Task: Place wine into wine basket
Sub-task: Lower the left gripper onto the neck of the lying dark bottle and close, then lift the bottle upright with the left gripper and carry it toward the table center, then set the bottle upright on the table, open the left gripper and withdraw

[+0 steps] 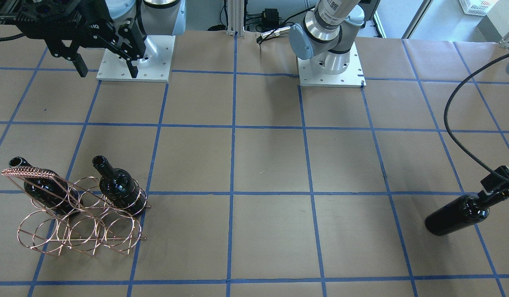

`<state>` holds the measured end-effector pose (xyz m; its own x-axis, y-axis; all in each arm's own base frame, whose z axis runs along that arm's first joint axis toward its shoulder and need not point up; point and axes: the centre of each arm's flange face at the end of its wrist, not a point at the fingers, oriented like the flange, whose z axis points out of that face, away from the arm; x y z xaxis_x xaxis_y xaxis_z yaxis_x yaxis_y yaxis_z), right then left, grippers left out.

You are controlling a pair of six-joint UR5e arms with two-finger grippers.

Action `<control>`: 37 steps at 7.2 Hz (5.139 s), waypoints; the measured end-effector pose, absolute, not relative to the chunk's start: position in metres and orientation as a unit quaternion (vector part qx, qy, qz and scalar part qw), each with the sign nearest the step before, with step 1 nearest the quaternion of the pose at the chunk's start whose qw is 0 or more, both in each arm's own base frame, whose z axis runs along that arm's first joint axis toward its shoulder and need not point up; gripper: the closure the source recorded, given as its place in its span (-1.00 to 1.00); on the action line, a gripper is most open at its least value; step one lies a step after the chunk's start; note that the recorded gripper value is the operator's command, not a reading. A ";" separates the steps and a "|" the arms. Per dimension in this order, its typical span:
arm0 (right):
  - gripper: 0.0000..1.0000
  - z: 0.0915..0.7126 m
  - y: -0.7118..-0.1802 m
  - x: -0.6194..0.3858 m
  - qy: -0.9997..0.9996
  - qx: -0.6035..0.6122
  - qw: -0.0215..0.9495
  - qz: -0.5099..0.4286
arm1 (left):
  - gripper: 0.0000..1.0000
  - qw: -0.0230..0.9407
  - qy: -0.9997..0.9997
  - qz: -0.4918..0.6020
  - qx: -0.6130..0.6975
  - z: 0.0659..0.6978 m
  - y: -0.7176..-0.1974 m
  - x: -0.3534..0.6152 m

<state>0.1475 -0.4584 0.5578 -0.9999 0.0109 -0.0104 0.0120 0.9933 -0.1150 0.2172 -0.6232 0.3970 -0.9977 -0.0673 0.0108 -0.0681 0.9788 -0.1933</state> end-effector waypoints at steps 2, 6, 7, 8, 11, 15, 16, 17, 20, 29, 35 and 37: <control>-1.00 0.558 -0.456 0.147 0.999 0.006 0.001 -0.052 | -0.50 0.003 -0.995 0.093 0.031 0.388 -0.627 0.220; -1.00 0.558 -0.454 0.146 0.999 0.008 -0.005 -0.049 | 1.00 0.005 -0.995 0.091 0.029 0.380 -0.630 0.222; -1.00 0.558 -0.455 0.146 0.999 0.008 -0.003 -0.049 | 1.00 0.005 -0.995 0.091 0.027 0.380 -0.630 0.222; -1.00 0.558 -0.455 0.146 0.999 0.008 -0.002 -0.050 | 1.00 0.005 -0.995 0.091 0.025 0.379 -0.630 0.222; -1.00 0.558 -0.455 0.146 0.999 0.008 -0.002 -0.049 | 1.00 0.004 -0.995 0.098 0.025 0.389 -0.630 0.212; -1.00 0.558 -0.455 0.146 0.999 0.009 -0.002 -0.049 | 1.00 0.015 -0.991 0.117 0.068 0.443 -0.629 0.077; -1.00 0.558 -0.455 0.146 0.999 0.009 -0.002 -0.049 | 1.00 0.021 -0.991 0.115 0.071 0.449 -0.621 0.038; -1.00 0.558 -0.455 0.146 0.999 0.009 -0.002 -0.048 | 1.00 0.028 -0.991 0.109 0.072 0.448 -0.610 -0.007; -1.00 0.557 -0.455 0.146 0.999 0.009 -0.002 -0.048 | 1.00 0.046 -0.993 0.083 0.066 0.433 -0.562 -0.129; -1.00 0.557 -0.454 0.146 0.999 0.009 -0.001 -0.047 | 1.00 0.032 -0.998 0.028 0.037 0.384 -0.501 -0.214; -1.00 0.556 -0.454 0.146 0.999 0.009 -0.001 -0.046 | -0.07 0.036 -0.999 0.023 0.030 0.383 -0.494 -0.225; -1.00 0.556 -0.454 0.147 0.999 0.008 -0.001 -0.046 | -0.99 0.035 -0.999 0.021 0.027 0.381 -0.494 -0.227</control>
<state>0.1465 -0.4542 0.5555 -0.9999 0.0171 0.0017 0.0168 0.9957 -0.0913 -0.2265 -0.4937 0.3806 -0.9961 -0.0528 0.0709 -0.0557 0.9976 -0.0404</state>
